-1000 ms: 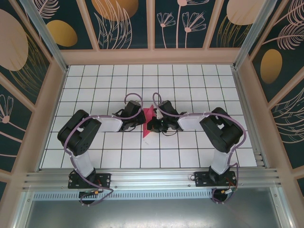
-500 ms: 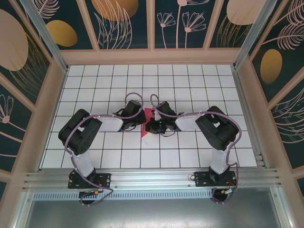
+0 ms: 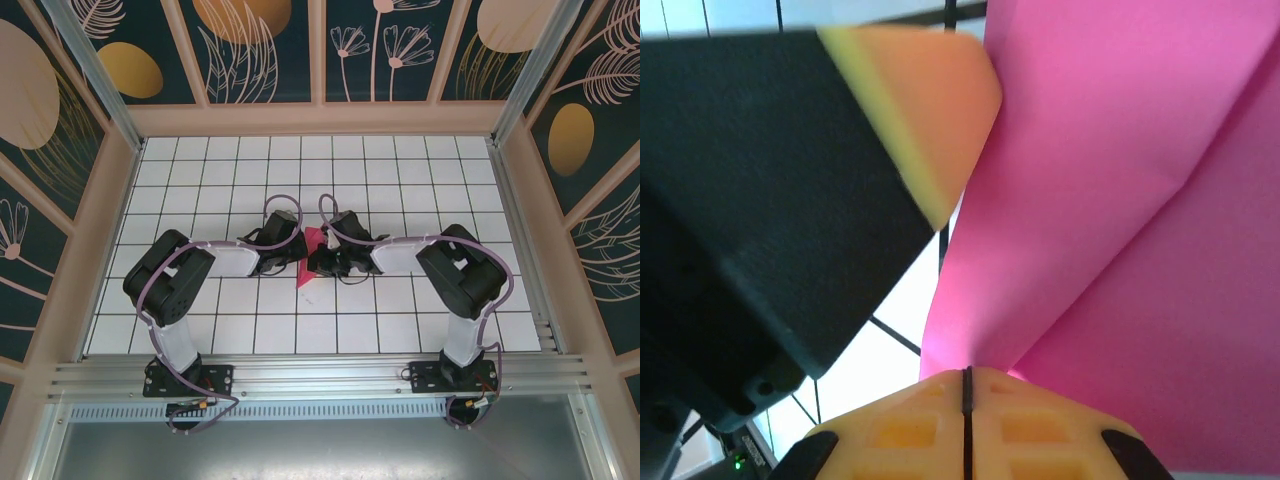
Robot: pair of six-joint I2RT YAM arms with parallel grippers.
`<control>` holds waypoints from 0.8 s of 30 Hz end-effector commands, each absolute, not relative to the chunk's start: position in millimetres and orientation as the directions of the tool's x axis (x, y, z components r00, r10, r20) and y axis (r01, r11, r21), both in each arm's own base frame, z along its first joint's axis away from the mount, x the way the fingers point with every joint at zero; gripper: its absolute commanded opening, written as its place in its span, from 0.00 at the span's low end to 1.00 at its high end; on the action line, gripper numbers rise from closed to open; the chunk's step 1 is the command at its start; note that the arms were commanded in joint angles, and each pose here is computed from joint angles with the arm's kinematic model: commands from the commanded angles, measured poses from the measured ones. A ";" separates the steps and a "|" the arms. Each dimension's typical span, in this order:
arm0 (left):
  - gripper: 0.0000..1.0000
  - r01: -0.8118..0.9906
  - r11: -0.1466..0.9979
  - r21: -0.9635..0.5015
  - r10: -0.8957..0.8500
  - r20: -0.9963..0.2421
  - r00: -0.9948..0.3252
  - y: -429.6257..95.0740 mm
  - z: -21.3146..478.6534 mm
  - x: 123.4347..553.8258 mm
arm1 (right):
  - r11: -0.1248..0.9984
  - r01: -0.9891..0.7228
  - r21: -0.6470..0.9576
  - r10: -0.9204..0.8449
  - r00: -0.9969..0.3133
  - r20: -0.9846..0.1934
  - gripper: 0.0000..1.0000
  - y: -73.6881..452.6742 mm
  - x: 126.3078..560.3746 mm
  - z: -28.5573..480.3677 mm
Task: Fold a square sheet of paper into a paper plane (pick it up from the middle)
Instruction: Fourth fold the wing at the center of the table.
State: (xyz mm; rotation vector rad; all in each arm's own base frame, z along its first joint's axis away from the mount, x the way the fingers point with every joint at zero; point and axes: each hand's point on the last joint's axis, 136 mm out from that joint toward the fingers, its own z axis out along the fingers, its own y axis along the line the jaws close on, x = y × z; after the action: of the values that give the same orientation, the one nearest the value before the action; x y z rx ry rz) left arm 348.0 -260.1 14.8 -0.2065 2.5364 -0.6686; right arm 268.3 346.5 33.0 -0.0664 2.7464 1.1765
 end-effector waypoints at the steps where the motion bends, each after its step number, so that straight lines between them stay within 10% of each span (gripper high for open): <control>1: 0.04 -0.034 0.910 -0.414 -0.208 -0.382 -0.900 -246.9 -12.5 331.9 | 0.706 -0.105 0.700 0.061 -0.976 -0.209 0.13 342.1 283.9 47.2; 24: 0.00 0.050 0.900 -0.432 -0.174 -0.463 -0.869 -258.0 19.0 348.4 | 0.803 -0.023 0.595 0.103 -0.979 -0.176 0.24 315.2 302.6 8.1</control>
State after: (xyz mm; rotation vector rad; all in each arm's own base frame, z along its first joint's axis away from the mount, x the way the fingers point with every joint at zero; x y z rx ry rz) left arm 348.4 -260.8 16.3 -0.1304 2.5448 -0.6382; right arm 304.8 324.2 21.5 0.0713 2.7476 1.0132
